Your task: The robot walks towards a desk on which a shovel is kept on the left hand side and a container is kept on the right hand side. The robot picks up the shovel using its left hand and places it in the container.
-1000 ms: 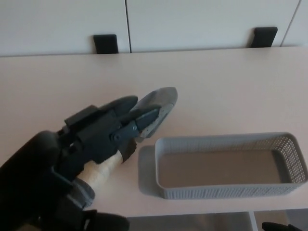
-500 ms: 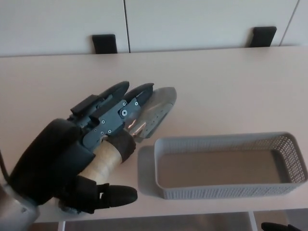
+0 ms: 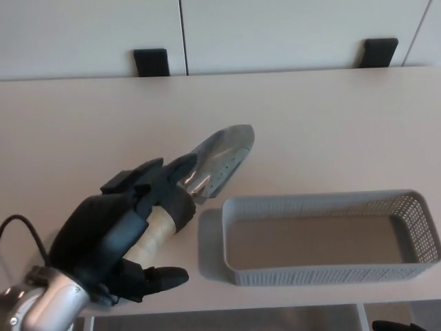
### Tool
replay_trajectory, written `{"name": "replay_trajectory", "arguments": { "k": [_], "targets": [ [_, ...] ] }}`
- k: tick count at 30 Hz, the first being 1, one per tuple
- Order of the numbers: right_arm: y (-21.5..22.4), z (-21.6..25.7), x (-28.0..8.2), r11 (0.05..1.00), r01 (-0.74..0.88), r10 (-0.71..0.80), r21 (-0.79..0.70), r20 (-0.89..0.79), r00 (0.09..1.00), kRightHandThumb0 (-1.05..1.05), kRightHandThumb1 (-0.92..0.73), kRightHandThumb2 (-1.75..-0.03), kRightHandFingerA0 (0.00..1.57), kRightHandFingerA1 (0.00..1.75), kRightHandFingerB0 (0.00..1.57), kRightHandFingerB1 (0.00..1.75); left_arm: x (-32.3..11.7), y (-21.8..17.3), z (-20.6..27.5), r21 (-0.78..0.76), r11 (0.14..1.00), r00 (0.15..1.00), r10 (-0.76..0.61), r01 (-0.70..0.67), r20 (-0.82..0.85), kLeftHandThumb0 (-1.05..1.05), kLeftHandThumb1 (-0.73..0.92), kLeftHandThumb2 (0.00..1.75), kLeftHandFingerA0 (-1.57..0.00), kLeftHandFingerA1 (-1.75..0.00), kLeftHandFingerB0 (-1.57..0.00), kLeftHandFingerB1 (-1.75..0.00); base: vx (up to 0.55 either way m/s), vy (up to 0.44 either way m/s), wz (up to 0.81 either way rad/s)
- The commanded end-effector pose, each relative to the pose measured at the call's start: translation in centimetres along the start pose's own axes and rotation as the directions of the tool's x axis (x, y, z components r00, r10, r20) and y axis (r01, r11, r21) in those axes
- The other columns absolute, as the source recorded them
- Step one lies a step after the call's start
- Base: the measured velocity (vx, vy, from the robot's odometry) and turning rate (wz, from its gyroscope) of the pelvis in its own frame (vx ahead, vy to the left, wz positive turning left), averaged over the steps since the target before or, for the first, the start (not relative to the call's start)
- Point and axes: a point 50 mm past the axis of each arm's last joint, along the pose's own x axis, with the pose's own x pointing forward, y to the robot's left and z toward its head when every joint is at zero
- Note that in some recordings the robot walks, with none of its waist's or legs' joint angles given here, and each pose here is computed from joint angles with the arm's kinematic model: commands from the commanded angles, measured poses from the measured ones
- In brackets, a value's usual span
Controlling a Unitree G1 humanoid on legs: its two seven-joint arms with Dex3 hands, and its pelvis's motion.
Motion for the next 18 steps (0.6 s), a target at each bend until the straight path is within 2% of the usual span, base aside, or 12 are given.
{"name": "replay_trajectory", "arguments": {
  "k": [1, 15, 16, 18],
  "targets": [
    [-0.8, -0.2, -0.8, 0.998, 0.016, -0.015, -0.067, 0.013, 1.0, 0.06, -0.6, -0.57, 0.61, 0.59, 0.42, 0.49, 0.6, -1.3, -4.9, 0.325, 0.945, 0.915, 0.164, -0.039, -0.369, -0.55, 0.36, 0.74, -0.01, -0.25, -0.02, -0.21, 0.0, 0.0, 0.0],
    [-0.8, -0.1, -0.7, 0.998, 0.017, -0.016, -0.063, 0.017, 1.0, 0.08, -0.61, -0.58, 0.63, 0.6, 0.4, 0.48, 1.8, -0.4, -4.6, 0.394, 0.916, 0.902, 0.227, -0.069, -0.368, -0.54, 0.37, 0.76, -0.01, -0.27, 0.0, -0.22, 0.0, 0.0, 0.0],
    [-0.8, 0.0, -0.7, 0.998, 0.015, -0.013, -0.065, 0.018, 1.0, 0.08, -0.61, -0.58, 0.63, 0.6, 0.4, 0.48, 1.9, -0.4, -4.6, 0.396, 0.915, 0.901, 0.23, -0.072, -0.368, -0.51, 0.49, 0.57, -0.04, -0.26, -0.01, -0.22, 0.0, 0.0, 0.0],
    [-0.8, 0.1, -0.7, 0.997, 0.016, -0.014, -0.069, 0.021, 1.0, 0.08, -0.61, -0.58, 0.64, 0.6, 0.4, 0.48, 1.9, -0.4, -4.6, 0.396, 0.916, 0.9, 0.227, -0.067, -0.372, -0.53, 0.5, 0.59, -0.03, -0.25, -0.01, -0.2, 0.0, 0.0, 0.0]
  ]
}}
